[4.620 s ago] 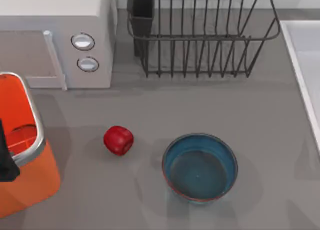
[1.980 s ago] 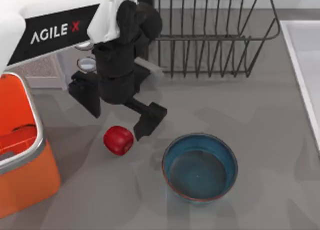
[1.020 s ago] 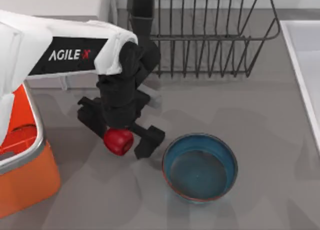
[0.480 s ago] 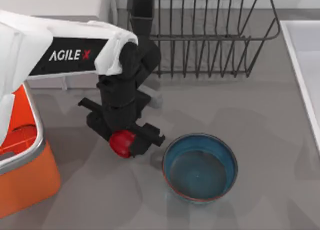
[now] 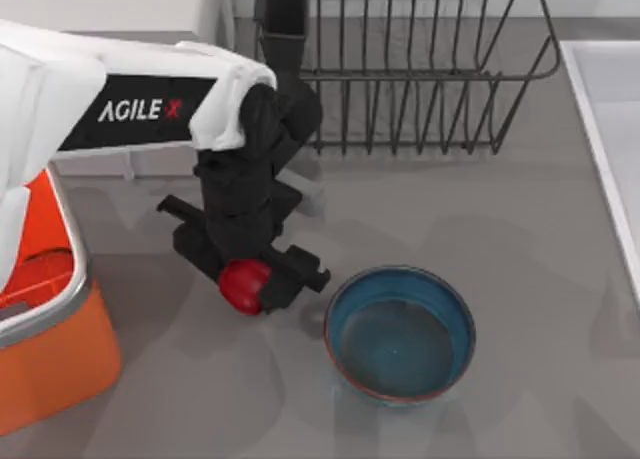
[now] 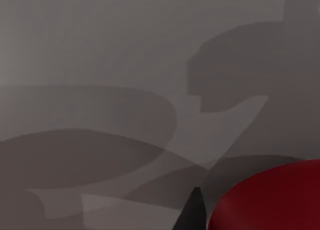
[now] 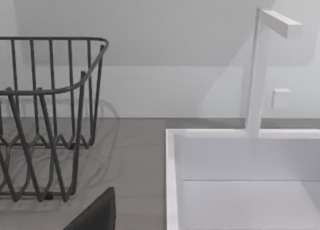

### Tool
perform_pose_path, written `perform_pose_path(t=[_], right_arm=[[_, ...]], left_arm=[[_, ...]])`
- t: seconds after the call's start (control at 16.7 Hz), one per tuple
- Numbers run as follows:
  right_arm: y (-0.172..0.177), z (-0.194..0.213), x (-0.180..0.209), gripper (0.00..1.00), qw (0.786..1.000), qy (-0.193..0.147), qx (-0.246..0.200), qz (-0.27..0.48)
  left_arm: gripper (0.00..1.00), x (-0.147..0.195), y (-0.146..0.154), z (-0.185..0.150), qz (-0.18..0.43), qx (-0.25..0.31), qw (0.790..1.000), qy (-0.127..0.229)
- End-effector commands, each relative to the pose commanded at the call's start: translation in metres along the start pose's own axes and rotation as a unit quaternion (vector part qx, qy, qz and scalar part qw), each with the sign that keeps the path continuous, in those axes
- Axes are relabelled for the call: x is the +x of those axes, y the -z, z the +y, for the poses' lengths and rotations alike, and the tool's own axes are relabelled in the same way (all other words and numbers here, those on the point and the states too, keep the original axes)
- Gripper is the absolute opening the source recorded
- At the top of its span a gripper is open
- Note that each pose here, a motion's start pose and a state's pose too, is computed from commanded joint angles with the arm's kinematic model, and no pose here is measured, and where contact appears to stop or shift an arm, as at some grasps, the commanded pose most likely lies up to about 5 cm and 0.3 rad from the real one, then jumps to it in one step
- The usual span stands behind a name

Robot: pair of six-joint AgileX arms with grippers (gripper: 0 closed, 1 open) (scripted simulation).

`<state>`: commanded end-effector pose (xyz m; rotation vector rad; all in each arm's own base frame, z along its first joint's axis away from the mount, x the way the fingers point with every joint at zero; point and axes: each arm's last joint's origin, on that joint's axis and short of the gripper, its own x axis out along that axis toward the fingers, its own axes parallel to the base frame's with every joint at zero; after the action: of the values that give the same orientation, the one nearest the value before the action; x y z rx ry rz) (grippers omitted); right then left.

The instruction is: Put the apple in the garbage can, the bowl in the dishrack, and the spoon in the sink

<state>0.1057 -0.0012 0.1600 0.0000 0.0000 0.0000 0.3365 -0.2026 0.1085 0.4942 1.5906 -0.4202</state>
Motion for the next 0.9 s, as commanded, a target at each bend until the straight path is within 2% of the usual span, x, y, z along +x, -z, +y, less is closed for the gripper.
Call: perform_pose_path(t=[0.06, 0.24, 0.66, 0.9], right_arm=[[0.0, 0.0, 0.0, 1.0, 1.0, 0.0, 0.0, 0.0], [0.0, 0.0, 0.0, 1.0, 1.0, 0.0, 0.0, 0.0], [0.0, 0.0, 0.0, 1.0, 1.0, 0.0, 0.0, 0.0], [0.0, 0.0, 0.0, 1.0, 1.0, 0.0, 0.0, 0.0]], left_arm=[[0.0, -0.005, 0.0, -0.002, -0.006, -0.003, 1.0, 0.01], [0.0, -0.017, -0.002, -0.002, -0.008, -0.001, 1.0, 0.01], [0.0, -0.095, 0.006, 0.0, -0.001, -0.002, 1.0, 0.01], [0.0, -0.105, 0.008, 0.001, -0.006, -0.003, 1.0, 0.01]])
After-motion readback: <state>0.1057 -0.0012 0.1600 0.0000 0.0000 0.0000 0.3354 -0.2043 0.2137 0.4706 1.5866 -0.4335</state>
